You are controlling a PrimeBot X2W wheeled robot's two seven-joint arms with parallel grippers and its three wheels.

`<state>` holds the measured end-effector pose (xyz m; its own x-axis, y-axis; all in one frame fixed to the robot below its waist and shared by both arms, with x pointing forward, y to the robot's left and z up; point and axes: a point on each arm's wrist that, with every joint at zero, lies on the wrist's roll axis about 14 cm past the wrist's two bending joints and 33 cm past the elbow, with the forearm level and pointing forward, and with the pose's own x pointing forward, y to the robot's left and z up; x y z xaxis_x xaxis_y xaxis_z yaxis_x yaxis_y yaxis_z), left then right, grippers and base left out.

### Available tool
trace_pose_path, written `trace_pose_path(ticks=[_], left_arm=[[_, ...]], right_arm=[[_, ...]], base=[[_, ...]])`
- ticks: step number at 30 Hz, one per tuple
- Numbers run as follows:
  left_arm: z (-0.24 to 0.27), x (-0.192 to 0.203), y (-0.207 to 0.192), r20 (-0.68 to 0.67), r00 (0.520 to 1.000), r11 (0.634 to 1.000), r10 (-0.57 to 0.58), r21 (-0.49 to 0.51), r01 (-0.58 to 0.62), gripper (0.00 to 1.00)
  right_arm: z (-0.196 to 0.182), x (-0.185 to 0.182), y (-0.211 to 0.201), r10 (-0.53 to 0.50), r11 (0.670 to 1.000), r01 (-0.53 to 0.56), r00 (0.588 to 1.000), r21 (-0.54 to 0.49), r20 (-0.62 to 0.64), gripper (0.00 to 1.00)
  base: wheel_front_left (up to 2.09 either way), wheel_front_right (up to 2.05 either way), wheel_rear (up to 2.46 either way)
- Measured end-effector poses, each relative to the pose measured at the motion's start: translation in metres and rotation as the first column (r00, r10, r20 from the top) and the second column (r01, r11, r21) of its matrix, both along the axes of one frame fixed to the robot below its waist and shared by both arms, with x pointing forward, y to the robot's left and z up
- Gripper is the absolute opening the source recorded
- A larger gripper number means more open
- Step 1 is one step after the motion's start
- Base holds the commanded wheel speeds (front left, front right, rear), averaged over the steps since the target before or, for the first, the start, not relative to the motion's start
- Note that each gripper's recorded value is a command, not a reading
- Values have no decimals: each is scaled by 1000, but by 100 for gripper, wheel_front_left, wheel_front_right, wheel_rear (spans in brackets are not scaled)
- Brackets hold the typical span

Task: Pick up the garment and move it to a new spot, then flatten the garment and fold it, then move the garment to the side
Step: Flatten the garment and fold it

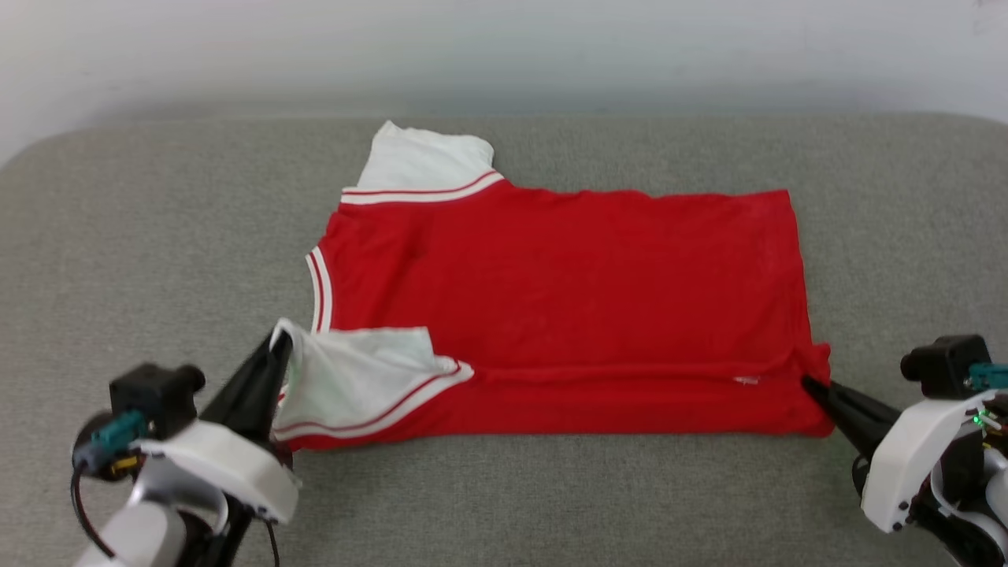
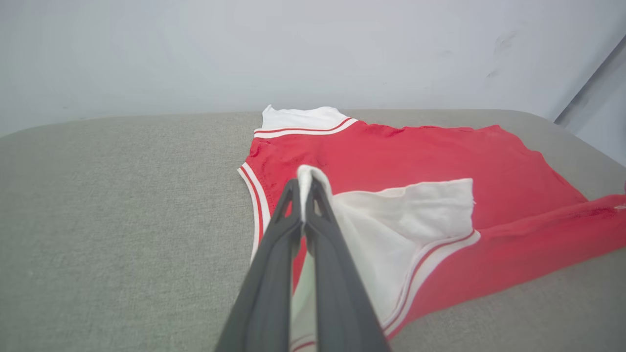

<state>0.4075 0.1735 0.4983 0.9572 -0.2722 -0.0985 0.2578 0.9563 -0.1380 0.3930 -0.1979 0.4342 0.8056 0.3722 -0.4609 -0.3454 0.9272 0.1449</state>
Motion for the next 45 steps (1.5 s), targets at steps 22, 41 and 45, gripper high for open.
trace_pose_path(ticks=[22, 41, 45], left_arm=[[-105, 93, 2, -256, 966, 987, -37, 143, 76, 0], [-73, 89, 22, -246, 969, 982, -8, 179, 54, 100], [-52, 84, 29, -281, 960, 970, -22, 226, 88, 100]], right_arm=[[-52, 42, -11, -54, 998, 51, 995, -30, -90, 0], [-13, 44, -12, -86, 996, 86, 996, 1, 11, 100], [0, 42, -12, -88, 996, 87, 995, 6, 43, 100]], base=[[0, 0, 0], [0, 0, 0], [0, 0, 0]])
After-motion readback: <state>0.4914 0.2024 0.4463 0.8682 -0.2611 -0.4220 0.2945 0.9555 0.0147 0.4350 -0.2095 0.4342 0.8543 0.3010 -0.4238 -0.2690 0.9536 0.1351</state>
